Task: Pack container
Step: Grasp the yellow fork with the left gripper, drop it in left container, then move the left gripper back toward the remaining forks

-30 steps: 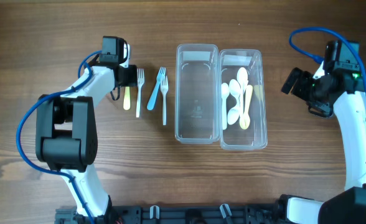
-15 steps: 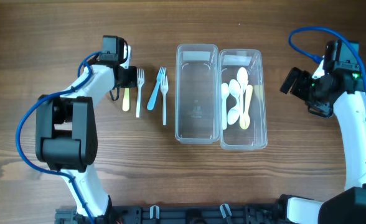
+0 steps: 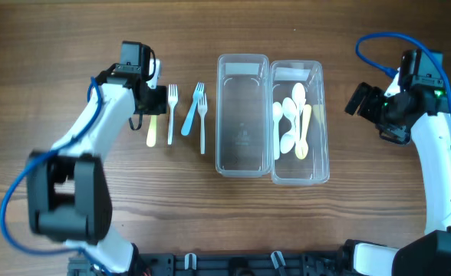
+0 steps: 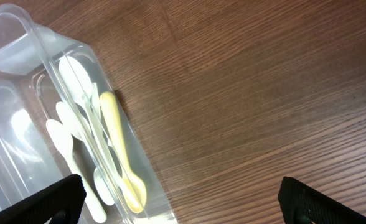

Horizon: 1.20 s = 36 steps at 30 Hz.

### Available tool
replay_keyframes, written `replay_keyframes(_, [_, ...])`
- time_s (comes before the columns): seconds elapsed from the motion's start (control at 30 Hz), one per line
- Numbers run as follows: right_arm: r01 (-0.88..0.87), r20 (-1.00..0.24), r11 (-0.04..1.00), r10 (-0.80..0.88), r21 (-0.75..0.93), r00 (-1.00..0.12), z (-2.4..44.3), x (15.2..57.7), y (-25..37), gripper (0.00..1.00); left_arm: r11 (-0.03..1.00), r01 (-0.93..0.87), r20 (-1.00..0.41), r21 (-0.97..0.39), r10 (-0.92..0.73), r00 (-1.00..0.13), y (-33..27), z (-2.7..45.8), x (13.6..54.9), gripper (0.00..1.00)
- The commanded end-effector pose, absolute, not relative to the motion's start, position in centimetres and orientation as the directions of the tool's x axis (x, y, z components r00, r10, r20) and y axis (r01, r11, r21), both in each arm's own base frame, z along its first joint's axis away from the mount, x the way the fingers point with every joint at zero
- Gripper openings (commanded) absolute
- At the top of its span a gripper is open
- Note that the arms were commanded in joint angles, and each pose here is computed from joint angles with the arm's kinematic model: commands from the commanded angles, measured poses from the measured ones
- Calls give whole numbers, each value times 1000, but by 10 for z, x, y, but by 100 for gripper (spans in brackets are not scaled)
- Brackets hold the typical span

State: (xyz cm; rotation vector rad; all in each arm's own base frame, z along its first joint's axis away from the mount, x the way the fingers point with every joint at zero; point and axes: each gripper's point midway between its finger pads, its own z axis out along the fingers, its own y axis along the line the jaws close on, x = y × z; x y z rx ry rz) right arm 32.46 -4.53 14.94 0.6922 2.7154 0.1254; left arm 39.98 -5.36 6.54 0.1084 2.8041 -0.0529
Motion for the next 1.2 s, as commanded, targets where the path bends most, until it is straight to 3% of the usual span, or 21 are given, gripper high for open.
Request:
replay_keyframes(0.0, [447,-297,876,482,182,-824,150,327,-43,100,978,175,-419,-112,113,-901,-100,112,389,4])
replay_keyframes(0.3, [446,-297,876,481,182,-825,150,327,-43,99,915,295,-545,-274,105,-832,-211,175,353,4])
replay_keyframes(0.57, [446,-297,876,481,182,-825,150,327,-43,99,888,329,-513,-320,129,-848,-277,148,336,9])
replay_keyframes(0.67, [446,-297,876,481,182,-825,150,327,-43,99,900,274,-471,-339,90,-877,-282,132,336,22])
replay_keyframes(0.77, [446,-298,877,481,182,-825,150,327,-43,99,897,260,-481,-358,62,-874,-277,144,342,46])
replay_keyframes(0.83, [445,-301,877,481,183,-824,151,328,-43,99,894,257,-496,-367,46,-867,-268,166,346,69])
replay_keyframes(0.9, [445,-303,877,481,183,-823,151,328,-43,99,896,285,-534,-341,65,-843,-254,189,351,83])
replay_keyframes(1.03, [445,-299,877,481,183,-824,151,327,-43,99,935,276,-579,-221,102,-809,-208,204,362,88])
replay_keyframes(1.17, [446,-293,876,481,181,-826,150,326,-43,99,991,117,-523,-57,71,-850,-142,176,375,86])
